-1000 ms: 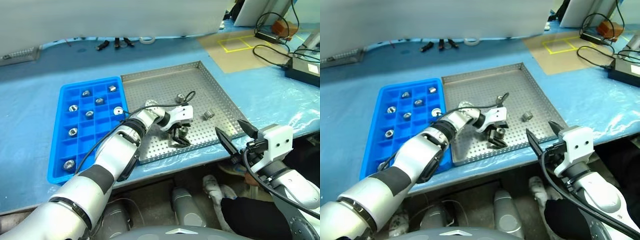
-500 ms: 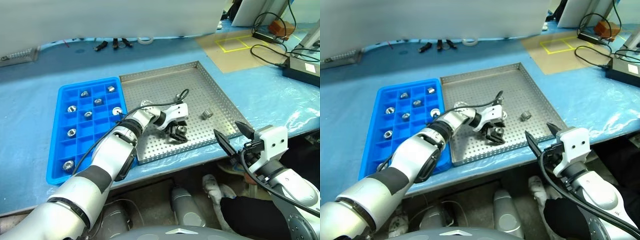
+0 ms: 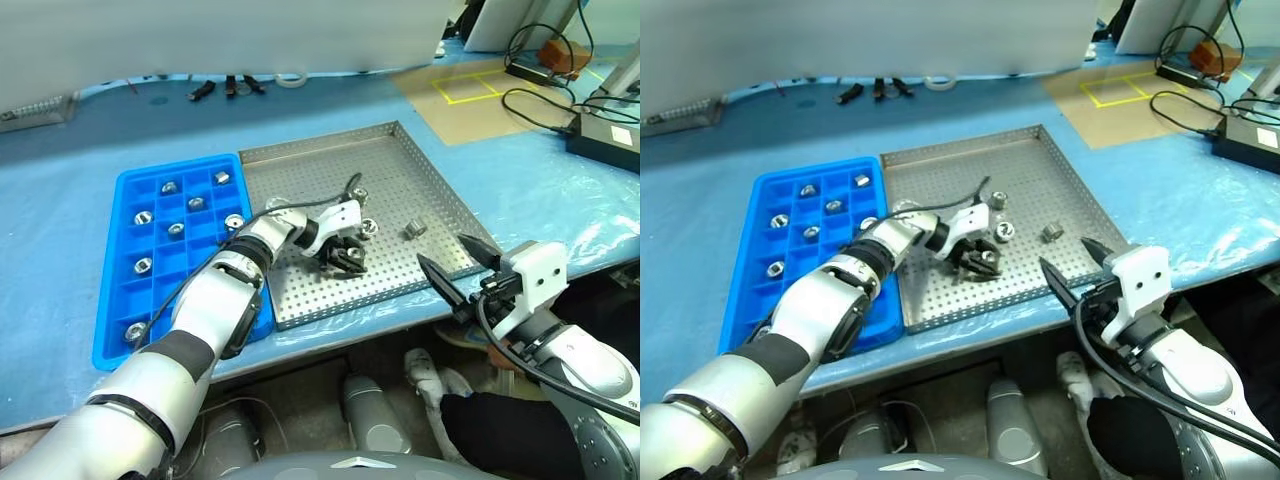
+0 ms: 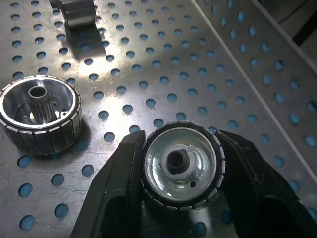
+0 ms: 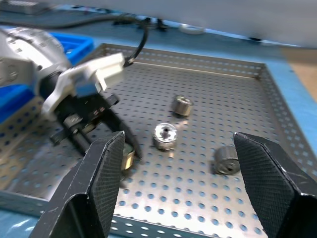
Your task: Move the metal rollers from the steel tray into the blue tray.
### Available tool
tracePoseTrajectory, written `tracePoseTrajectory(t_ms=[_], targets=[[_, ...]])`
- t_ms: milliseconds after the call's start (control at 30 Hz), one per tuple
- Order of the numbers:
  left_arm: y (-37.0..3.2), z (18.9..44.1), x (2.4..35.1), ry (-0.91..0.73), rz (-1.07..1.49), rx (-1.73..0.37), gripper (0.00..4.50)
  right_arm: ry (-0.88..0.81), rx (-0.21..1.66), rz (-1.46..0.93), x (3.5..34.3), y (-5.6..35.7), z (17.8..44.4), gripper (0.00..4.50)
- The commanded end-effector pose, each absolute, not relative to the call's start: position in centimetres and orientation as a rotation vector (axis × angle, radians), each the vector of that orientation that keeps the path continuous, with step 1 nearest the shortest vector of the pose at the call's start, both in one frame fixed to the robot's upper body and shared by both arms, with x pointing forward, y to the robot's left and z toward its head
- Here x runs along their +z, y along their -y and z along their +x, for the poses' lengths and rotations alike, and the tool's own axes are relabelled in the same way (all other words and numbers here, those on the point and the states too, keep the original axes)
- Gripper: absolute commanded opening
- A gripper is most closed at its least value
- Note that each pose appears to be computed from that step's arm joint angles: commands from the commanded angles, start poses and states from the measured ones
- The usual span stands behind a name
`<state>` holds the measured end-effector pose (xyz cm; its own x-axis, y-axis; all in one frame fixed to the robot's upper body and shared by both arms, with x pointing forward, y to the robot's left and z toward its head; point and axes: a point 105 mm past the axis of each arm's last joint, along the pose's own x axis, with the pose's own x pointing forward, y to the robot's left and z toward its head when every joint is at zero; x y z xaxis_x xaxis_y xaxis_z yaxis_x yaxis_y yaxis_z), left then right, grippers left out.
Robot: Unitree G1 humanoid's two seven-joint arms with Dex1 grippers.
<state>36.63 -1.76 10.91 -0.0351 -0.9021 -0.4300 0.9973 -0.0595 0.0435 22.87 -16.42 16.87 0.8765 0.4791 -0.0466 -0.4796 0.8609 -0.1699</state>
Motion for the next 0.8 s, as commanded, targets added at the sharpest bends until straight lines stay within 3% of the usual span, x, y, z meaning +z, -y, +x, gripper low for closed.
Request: tracePoseTrajectory(t_ms=[33, 233, 400, 633, 800], targets=[[1.2, 37.6, 18.4, -0.064, 0.342, -1.640, 1.84, 0.020, 0.637, -0.193, 17.8, 15.0, 23.2, 3.69], [-3.6, 38.9, 20.9, 0.020, 0.334, -1.528, 1.84, 0.066, 0.807, -0.249, 19.5, 13.4, 26.0, 3.69], [-10.1, 40.0, 19.8, 0.003, 0.361, -1.295, 1.84, 0.109, 1.011, -0.269, 20.4, 10.2, 28.2, 3.69], [-15.6, 38.1, 17.1, -0.063, 0.317, -1.074, 1.84, 0.153, 1.210, -0.272, 21.0, 6.9, 29.8, 3.69], [-16.5, 36.4, 15.6, -0.113, 0.282, -1.032, 1.84, 0.170, 1.264, -0.268, 21.3, 6.0, 29.9, 3.69]])
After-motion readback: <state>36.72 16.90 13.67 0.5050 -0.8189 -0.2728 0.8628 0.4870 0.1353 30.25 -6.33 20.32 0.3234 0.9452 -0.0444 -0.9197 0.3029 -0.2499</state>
